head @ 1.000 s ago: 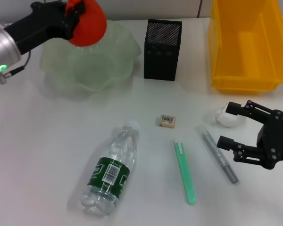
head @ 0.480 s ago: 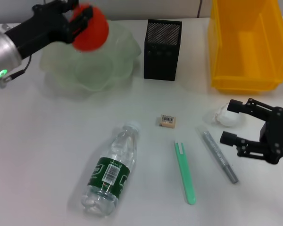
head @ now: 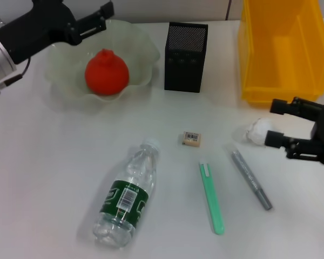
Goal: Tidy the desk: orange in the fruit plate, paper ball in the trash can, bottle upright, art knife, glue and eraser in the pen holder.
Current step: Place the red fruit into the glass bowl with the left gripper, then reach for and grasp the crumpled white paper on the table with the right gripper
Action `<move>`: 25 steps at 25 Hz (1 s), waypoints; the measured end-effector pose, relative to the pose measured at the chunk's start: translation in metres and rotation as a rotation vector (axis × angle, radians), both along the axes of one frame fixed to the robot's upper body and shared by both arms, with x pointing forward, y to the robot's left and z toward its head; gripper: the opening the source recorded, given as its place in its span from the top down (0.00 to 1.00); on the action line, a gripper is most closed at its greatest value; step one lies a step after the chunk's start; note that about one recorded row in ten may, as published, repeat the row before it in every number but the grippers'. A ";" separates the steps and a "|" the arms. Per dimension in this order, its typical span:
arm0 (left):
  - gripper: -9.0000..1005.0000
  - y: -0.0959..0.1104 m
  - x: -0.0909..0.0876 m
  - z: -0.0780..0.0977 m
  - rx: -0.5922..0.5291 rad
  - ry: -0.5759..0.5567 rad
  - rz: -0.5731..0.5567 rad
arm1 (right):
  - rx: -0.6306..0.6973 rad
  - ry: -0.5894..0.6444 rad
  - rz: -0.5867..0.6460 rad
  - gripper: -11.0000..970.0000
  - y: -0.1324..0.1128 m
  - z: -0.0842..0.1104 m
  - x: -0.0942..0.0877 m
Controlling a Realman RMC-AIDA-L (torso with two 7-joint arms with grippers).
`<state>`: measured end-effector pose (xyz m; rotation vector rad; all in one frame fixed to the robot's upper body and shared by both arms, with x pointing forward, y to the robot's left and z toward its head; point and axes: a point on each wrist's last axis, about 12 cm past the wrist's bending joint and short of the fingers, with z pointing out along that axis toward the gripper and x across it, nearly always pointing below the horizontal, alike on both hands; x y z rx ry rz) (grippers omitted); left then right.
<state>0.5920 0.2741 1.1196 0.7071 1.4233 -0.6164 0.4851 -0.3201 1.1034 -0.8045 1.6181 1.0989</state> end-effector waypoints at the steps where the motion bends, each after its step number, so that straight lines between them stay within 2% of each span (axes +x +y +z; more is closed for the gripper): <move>1: 0.22 0.002 -0.010 -0.001 -0.005 0.000 -0.050 | -0.025 0.034 -0.004 0.13 -0.005 0.011 0.003; 2: 0.21 0.002 -0.010 -0.001 -0.005 0.000 -0.050 | -0.025 0.034 -0.004 0.13 -0.005 0.011 0.003; 4: 0.20 0.005 -0.026 -0.007 0.026 0.015 -0.132 | -0.116 0.098 -0.014 0.13 -0.011 0.035 0.012; 5: 0.19 0.006 -0.035 -0.012 0.058 0.028 -0.183 | -0.160 0.122 -0.016 0.14 -0.011 0.046 0.016; 6: 0.19 0.009 -0.054 -0.022 0.105 0.052 -0.245 | -0.254 0.155 -0.007 0.14 -0.006 0.063 0.022; 7: 0.18 0.009 -0.054 -0.022 0.105 0.052 -0.245 | -0.342 0.197 -0.003 0.14 0.001 0.075 0.026; 9: 0.17 0.011 -0.071 -0.032 0.130 0.066 -0.274 | -0.486 0.251 -0.017 0.14 0.015 0.093 0.033; 11: 0.17 0.017 -0.091 -0.047 0.140 0.077 -0.258 | -0.689 0.343 -0.088 0.14 0.046 0.115 0.047; 12: 0.17 0.019 -0.095 -0.050 0.134 0.086 -0.247 | -0.735 0.374 -0.114 0.14 0.057 0.119 0.052; 15: 0.17 0.022 -0.100 -0.055 0.119 0.103 -0.229 | -0.791 0.426 -0.147 0.14 0.071 0.114 0.060; 20: 0.17 0.023 -0.103 -0.059 0.113 0.111 -0.220 | -0.931 0.477 -0.243 0.14 0.096 0.082 0.080; 24: 0.17 0.021 -0.101 -0.059 0.115 0.114 -0.224 | -0.948 0.494 -0.255 0.14 0.105 0.059 0.092; 25: 0.17 0.021 -0.101 -0.059 0.115 0.114 -0.224 | -0.948 0.494 -0.255 0.14 0.105 0.059 0.092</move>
